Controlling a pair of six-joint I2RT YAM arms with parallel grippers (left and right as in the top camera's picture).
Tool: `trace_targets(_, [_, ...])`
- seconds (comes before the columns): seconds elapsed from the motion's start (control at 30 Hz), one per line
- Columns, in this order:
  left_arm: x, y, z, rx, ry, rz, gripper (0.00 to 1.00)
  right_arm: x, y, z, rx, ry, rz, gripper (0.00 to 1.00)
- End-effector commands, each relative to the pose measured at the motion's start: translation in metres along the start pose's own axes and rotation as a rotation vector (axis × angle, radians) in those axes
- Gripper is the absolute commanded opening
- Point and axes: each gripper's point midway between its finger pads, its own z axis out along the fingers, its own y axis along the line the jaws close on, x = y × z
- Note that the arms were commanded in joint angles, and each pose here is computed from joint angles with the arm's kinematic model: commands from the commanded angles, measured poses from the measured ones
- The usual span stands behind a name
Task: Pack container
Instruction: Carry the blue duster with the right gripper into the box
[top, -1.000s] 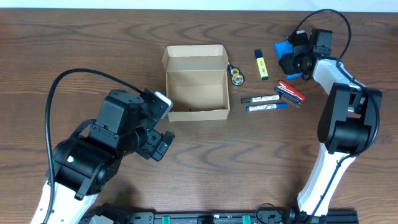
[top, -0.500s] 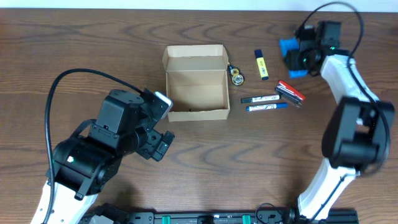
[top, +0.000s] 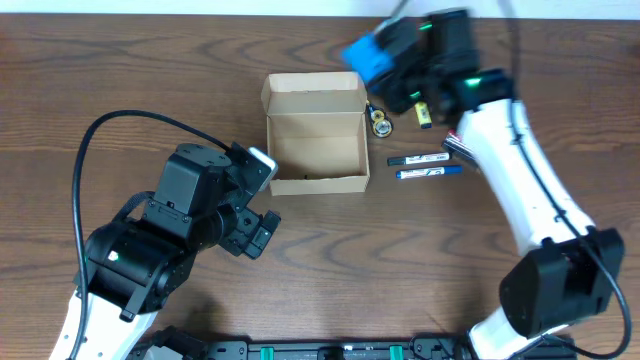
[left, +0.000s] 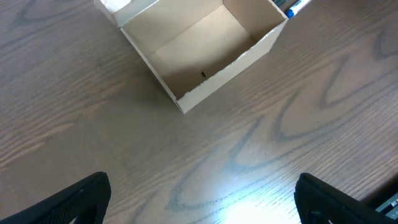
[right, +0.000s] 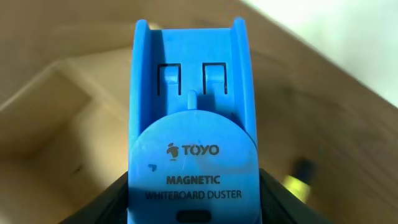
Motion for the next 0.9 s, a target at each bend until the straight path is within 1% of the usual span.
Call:
trace_targets(0.0, [-0.003,0.001,-0.003,-0.001,-0.009,-0.009,0.95,-0.004,0.048,0.008,-0.098,0.012,-0.220,0.31])
trace_targets(0.13, [-0.003,0.001,-0.003,-0.001,-0.009,-0.009,0.95,0.003,0.087,0.019,-0.169,0.050,-0.373,0.33])
trace_targets(0.23, [-0.003,0.001,-0.003,-0.001,-0.009,-0.009,0.95,0.010,0.102,0.033,-0.205,0.078,-0.405,0.34])
trace_targets(0.33, [-0.003,0.001,-0.003,-0.001,-0.009,-0.009,0.95,0.018,0.113,0.045,-0.253,0.095,-0.429,0.33])
trace_targets(0.53, [-0.003,0.001,-0.003,-0.001,-0.009,-0.009,0.95,0.034,0.121,0.065,-0.305,0.129,-0.481,0.35])
trace_targets(0.67, [-0.003,0.001,-0.003,-0.001,-0.009,-0.009,0.95,0.044,0.132,0.074,-0.383,0.129,-0.517,0.36])
trace_targets(0.87, [-0.003,0.001,-0.003,-0.001,-0.009,-0.009,0.95,0.055,0.134,0.084,-0.408,0.153,-0.543,0.38])
